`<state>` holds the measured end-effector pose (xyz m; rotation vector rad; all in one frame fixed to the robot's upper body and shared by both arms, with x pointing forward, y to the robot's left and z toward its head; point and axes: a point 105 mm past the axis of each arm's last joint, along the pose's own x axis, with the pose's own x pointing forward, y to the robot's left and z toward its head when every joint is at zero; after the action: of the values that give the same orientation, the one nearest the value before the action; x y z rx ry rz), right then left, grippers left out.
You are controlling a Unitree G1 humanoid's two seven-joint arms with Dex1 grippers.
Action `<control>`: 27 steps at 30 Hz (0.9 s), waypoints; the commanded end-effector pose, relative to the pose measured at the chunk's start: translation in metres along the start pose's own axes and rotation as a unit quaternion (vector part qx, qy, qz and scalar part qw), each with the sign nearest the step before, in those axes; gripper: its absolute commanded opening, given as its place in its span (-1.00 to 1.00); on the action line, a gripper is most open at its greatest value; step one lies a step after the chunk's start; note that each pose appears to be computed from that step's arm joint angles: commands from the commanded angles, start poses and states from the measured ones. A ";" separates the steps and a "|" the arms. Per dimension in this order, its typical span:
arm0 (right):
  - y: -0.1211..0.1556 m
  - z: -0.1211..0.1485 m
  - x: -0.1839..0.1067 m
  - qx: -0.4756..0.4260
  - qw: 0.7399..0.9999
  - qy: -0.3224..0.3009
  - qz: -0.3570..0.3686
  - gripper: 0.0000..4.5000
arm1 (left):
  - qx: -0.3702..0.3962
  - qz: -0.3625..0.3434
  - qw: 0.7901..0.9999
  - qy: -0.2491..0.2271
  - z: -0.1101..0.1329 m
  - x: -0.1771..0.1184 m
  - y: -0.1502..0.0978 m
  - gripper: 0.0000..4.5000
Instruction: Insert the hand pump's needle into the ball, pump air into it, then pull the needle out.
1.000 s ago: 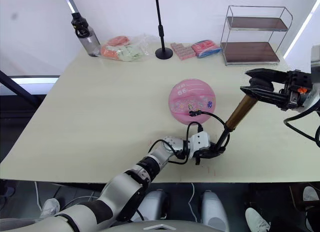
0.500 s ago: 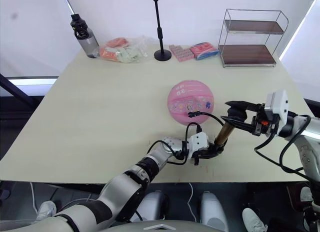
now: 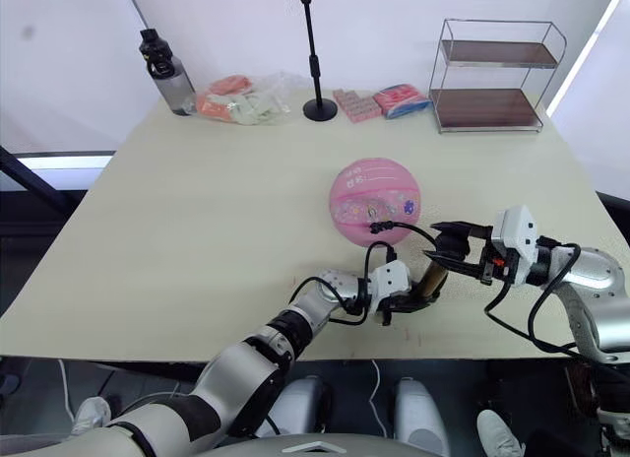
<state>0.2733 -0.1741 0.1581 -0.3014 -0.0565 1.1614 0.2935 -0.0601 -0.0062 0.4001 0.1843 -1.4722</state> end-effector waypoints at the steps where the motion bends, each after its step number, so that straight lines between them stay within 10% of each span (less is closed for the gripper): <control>1: -0.017 0.051 -0.015 -0.033 0.999 -0.038 -0.010 -0.22 | -0.041 -0.015 0.997 0.062 -0.039 -0.010 -0.015 -0.52; 20: -0.038 0.162 -0.044 -0.067 0.994 -0.085 -0.024 -0.22 | -0.040 -0.018 0.997 0.065 -0.041 -0.012 -0.016 -0.52; 27: -0.030 0.114 -0.031 -0.032 0.999 -0.035 -0.010 -0.22 | -0.041 -0.019 0.997 0.064 -0.041 -0.010 -0.017 -0.52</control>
<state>0.2687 -0.1879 0.2811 -0.2701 -0.1209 1.1753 0.2937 -0.0617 -0.0021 0.3919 0.1639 -1.4806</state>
